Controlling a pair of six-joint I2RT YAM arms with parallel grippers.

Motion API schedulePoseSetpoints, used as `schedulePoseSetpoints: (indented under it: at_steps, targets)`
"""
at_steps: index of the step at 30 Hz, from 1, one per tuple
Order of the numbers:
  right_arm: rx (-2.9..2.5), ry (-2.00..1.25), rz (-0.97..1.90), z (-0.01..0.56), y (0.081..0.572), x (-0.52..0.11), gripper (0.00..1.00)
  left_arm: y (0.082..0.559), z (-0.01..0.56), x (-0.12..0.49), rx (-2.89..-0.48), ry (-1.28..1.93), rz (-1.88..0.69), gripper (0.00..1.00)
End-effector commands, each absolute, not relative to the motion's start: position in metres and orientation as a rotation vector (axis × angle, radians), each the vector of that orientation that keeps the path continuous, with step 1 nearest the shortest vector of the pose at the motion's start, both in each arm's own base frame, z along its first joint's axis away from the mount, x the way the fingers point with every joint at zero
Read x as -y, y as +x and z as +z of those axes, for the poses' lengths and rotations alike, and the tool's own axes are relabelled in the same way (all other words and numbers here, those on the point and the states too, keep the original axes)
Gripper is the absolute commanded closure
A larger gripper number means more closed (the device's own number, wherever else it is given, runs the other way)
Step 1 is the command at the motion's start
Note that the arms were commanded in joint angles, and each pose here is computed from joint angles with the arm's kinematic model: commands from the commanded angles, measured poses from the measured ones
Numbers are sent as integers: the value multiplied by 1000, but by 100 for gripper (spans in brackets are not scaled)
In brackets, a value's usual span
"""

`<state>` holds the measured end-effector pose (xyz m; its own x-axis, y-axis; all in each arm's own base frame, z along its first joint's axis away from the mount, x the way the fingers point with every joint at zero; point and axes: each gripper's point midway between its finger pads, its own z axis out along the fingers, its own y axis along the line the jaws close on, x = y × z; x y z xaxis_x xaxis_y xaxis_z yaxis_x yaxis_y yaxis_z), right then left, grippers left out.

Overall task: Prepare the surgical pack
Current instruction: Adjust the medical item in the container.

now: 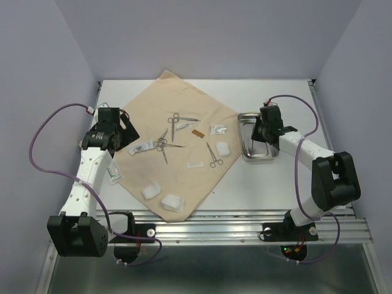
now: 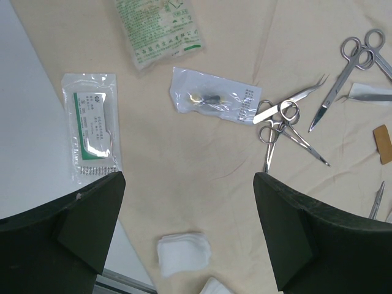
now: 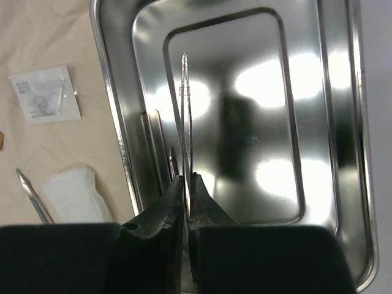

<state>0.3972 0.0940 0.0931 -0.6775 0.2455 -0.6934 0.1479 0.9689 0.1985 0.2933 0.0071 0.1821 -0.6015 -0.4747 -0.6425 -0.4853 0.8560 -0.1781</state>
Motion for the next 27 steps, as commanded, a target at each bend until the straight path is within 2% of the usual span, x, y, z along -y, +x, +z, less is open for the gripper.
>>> schedulePoseSetpoints:
  at_steps: [1, 9, 15, 20, 27]
  targets:
    - [-2336, 173, 272, 86, 386, -108, 95, 296, 189, -10, -2273, -701, 20, 1]
    - [-2352, 17, 261, 69, 382, -124, 95, 295, 192, -10, -2269, -693, 22, 1]
    - [-2353, -31, 278, 62, 382, -131, 89, 292, 192, -11, -2264, -693, 20, 1]
    - [-2377, -37, 273, 54, 381, -134, 73, 291, 190, -10, -2269, -694, 18, 1]
    - [-2370, -25, 257, 57, 381, -131, 65, 291, 190, -10, -2270, -689, 19, 1]
